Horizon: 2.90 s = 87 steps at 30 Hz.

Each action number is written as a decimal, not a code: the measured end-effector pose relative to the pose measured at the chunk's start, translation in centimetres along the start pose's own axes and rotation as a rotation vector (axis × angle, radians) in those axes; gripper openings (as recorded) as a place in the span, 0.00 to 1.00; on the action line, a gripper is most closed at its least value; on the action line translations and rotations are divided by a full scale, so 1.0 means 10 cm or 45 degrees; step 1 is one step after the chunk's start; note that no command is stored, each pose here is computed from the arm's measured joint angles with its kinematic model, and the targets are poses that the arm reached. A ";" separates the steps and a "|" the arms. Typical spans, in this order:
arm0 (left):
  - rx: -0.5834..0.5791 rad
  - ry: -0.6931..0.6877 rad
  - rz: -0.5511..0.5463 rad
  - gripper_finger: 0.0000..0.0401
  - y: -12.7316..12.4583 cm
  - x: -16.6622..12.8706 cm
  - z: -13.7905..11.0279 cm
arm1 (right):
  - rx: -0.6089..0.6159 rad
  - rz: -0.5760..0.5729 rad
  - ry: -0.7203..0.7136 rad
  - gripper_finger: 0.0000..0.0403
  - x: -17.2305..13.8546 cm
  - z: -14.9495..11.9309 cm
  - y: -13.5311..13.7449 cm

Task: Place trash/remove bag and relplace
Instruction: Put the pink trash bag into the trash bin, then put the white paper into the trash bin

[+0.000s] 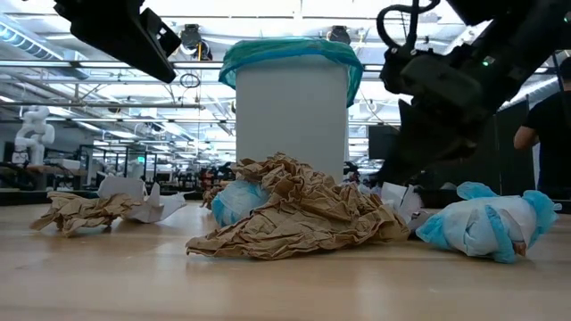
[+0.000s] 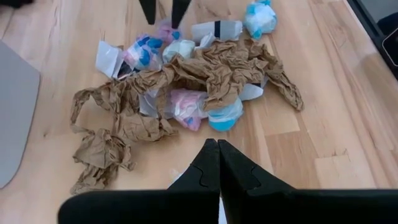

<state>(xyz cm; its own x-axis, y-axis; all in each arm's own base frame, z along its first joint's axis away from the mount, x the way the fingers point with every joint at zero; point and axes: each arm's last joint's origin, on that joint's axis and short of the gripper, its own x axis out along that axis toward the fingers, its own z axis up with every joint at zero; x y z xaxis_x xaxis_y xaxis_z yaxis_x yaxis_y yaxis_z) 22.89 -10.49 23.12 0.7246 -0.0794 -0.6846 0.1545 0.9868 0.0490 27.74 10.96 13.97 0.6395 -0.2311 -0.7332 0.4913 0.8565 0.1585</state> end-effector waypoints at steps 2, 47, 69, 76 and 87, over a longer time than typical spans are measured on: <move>-0.001 0.003 -0.017 0.00 0.00 0.00 0.00 | 0.006 0.021 0.018 0.42 0.05 -0.02 0.01; 0.000 0.002 -0.018 0.00 0.00 0.00 0.00 | -0.365 -0.151 -0.742 0.03 -1.62 2.65 -0.16; 0.061 -0.031 -0.021 0.00 -0.01 0.00 0.03 | -0.042 -0.003 -0.663 0.55 -0.81 3.27 -1.43; 0.008 -0.020 -0.046 0.00 -0.01 0.00 0.02 | -0.092 0.169 -0.562 0.63 -0.94 3.15 -1.22; -0.134 0.165 -0.118 0.00 -0.16 0.17 -0.13 | -0.458 0.067 -0.300 0.51 -1.41 2.31 -0.05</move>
<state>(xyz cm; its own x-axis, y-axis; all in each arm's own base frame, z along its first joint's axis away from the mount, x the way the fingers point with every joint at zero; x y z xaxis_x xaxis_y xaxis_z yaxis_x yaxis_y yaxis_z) 22.98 -12.03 20.98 0.6168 -0.1583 -0.7710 0.1406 0.9860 -0.0900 32.11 3.17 39.51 0.7959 -0.2463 -0.5530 0.2440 0.9665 -0.0793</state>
